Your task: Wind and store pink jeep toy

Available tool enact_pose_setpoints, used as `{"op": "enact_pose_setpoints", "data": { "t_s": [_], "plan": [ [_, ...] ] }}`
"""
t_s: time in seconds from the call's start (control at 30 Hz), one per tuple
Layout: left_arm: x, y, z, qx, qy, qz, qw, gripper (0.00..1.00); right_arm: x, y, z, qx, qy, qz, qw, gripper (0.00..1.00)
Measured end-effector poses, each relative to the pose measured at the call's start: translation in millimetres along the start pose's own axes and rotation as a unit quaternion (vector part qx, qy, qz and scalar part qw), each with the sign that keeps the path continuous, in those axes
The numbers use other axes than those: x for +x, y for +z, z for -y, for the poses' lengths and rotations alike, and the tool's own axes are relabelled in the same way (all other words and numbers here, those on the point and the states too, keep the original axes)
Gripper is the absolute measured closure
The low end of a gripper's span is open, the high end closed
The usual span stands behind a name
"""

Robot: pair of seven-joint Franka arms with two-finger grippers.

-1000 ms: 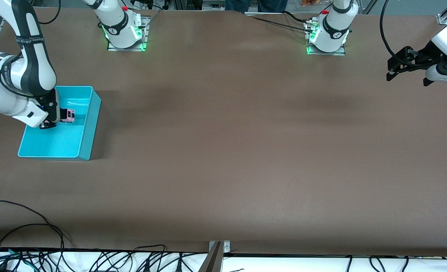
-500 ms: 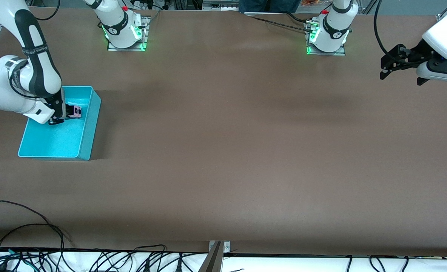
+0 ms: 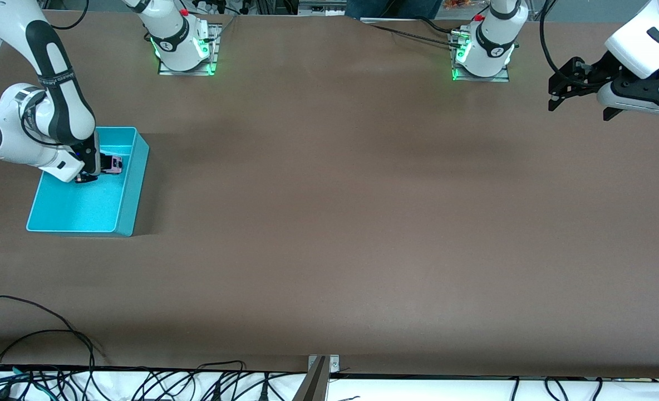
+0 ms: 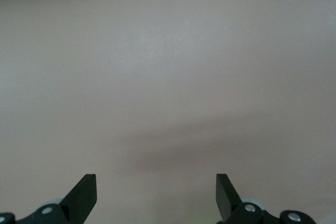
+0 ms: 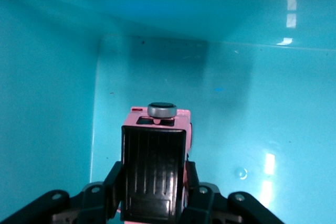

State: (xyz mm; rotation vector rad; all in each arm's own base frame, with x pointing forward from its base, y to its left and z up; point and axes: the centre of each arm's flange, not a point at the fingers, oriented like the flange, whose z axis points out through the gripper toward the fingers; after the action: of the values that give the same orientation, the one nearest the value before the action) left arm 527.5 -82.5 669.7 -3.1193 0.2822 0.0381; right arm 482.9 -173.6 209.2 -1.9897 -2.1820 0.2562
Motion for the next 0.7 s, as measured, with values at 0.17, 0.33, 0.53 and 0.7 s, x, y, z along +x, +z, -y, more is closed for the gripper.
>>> {"op": "enact_pose_setpoints", "data": {
  "t_s": [0.17,0.33,0.53,0.7],
  "plan": [
    [-1.9,1.4,9.8,-0.001,-0.009,0.007,1.000,0.00,0.6,-0.4,-0.4,-0.001,0.000,-0.001,1.000,0.11],
    [-3.1,1.6,27.4,-0.001,-0.026,0.008,1.000,0.00,8.6,-9.7,-9.1,-0.009,-0.005,-0.004,1.000,0.00],
    [-4.4,1.8,41.1,-0.002,-0.039,0.008,0.999,0.00,32.2,-43.8,-34.6,-0.015,-0.012,-0.036,0.999,0.00],
    [-4.7,1.8,43.8,-0.002,-0.041,0.008,0.999,0.00,47.1,-80.1,-53.3,-0.033,-0.022,-0.043,0.998,0.00]
  ]
}}
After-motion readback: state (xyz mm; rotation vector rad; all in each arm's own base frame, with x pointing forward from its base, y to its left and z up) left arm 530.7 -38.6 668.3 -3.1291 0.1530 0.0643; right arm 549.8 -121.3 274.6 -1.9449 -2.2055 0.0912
